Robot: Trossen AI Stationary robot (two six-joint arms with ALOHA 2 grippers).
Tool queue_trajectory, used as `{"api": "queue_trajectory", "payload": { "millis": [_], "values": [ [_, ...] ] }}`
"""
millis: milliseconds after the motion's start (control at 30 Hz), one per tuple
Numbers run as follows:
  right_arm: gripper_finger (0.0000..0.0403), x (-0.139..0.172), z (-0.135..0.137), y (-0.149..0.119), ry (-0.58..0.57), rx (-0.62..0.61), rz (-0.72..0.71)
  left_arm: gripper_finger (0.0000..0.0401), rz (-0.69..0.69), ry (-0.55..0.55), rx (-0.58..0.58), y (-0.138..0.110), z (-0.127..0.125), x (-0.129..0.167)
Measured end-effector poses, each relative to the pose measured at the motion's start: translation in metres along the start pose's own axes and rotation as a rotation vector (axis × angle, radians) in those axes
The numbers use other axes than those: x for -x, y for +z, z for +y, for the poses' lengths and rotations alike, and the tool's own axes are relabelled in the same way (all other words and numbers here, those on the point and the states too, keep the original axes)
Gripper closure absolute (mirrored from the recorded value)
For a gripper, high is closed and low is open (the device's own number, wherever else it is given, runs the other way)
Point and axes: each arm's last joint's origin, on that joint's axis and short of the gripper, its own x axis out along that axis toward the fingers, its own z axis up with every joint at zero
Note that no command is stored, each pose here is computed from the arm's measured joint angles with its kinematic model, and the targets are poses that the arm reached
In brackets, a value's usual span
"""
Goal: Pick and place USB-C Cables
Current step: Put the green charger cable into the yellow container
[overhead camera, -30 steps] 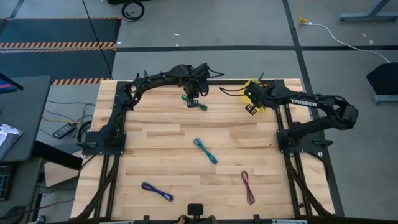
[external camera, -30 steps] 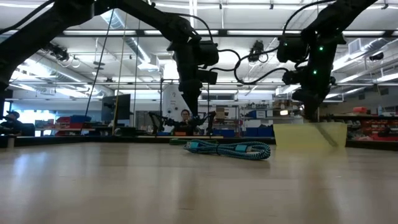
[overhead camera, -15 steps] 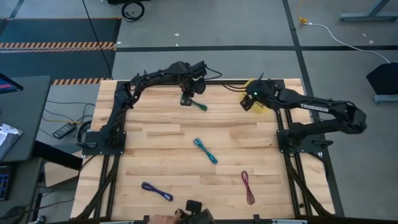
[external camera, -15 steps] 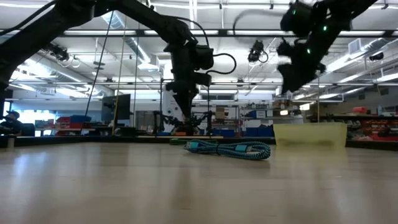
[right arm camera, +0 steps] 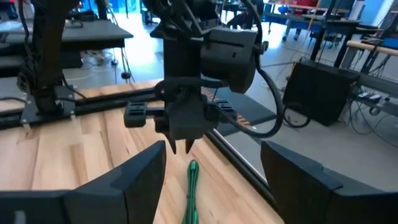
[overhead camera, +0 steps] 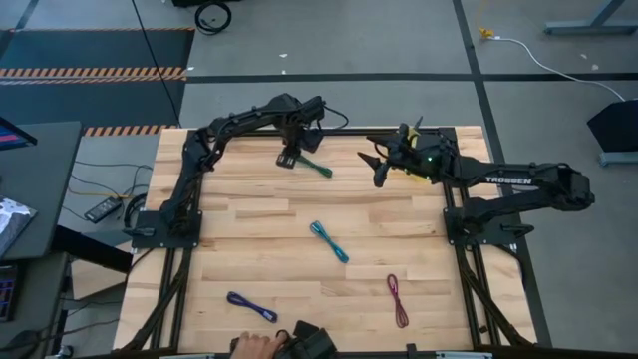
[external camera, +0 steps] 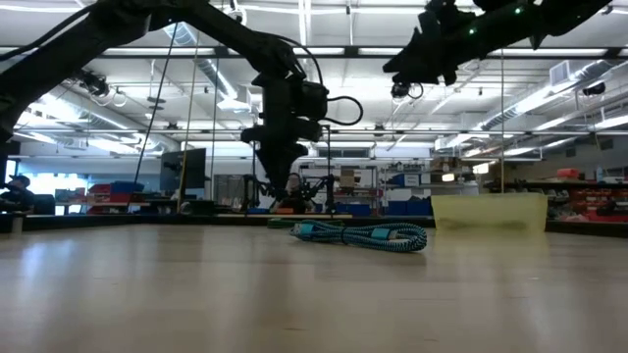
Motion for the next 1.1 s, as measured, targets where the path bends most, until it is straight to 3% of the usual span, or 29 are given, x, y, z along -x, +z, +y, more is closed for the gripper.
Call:
{"api": "queue_trajectory", "payload": {
  "millis": [200, 433, 667, 1100],
  "values": [
    [0.0135, 0.000, 0.000, 0.004, -0.002, -0.006, -0.037, 0.0206, -0.057, 0.071, -0.037, 0.009, 0.004, 0.000],
    [0.0135, 0.003, -0.001, 0.009, -0.004, 0.003, -0.088, 0.0161, -0.071, 0.025, -0.059, 0.013, 0.009, -0.024],
    [0.0137, 0.009, -0.002, 0.014, -0.006, 0.015, -0.114, 0.0173, 0.052, 0.049, -0.038, 0.016, 0.009, -0.048],
    [0.0141, 0.013, -0.003, 0.017, -0.006, 0.008, -0.129, 0.0235, 0.057, 0.007, 0.021, 0.016, 0.008, -0.063]
  ]
}}
